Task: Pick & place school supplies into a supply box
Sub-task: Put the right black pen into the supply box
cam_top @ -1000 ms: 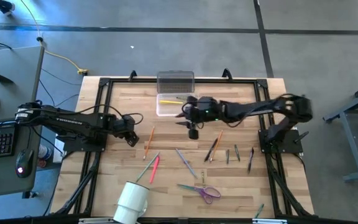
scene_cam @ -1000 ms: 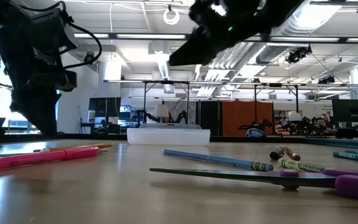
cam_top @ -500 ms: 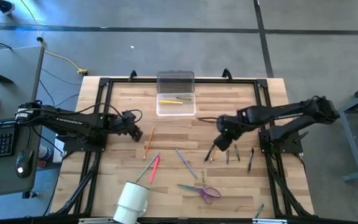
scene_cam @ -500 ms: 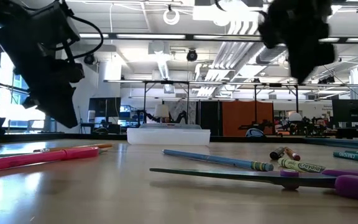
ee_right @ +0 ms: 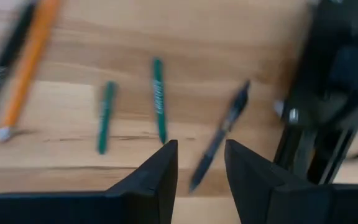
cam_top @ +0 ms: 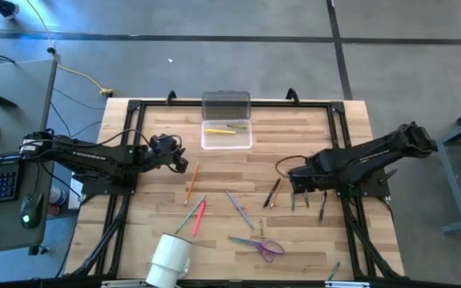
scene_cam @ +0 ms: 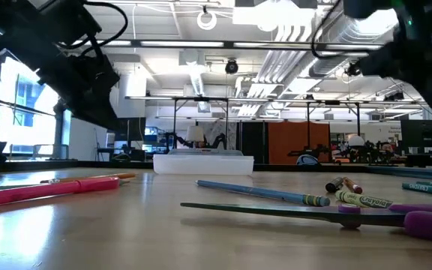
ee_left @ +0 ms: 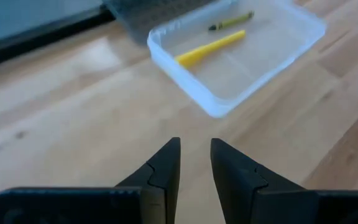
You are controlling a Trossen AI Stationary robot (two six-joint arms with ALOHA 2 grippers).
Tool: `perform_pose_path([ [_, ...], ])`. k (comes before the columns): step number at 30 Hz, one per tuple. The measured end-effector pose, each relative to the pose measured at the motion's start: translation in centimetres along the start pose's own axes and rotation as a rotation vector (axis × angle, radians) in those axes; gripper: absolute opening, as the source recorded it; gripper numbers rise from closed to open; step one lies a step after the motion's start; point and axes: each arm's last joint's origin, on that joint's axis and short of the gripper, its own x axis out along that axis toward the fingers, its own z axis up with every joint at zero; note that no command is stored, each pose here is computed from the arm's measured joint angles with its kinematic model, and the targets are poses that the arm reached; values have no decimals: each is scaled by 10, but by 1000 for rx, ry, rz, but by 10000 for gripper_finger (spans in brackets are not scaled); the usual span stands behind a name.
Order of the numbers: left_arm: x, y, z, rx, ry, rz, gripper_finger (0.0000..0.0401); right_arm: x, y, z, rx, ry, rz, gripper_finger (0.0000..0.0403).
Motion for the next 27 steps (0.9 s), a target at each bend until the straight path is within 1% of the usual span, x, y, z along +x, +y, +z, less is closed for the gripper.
perform_pose_path([
  [4,0,-1,1,17,-16,-2,124,29,-5,-2,163,167,-52,117],
  [7,0,0,1,22,-12,1,124,54,-9,-5,305,218,-75,117],
  [11,0,0,1,54,-14,3,124,78,-5,-7,280,264,43,117],
  [12,0,0,1,65,-15,4,124,83,-5,-7,278,279,54,117],
  [15,0,0,1,74,-15,4,124,92,-11,-7,280,299,23,117],
  [19,0,0,1,75,-15,4,124,93,-15,-10,273,337,-24,117],
  [23,0,0,1,76,-19,10,124,87,-11,-14,230,343,-4,117],
  [27,0,1,2,75,-44,46,124,80,-7,-19,210,336,11,117],
])
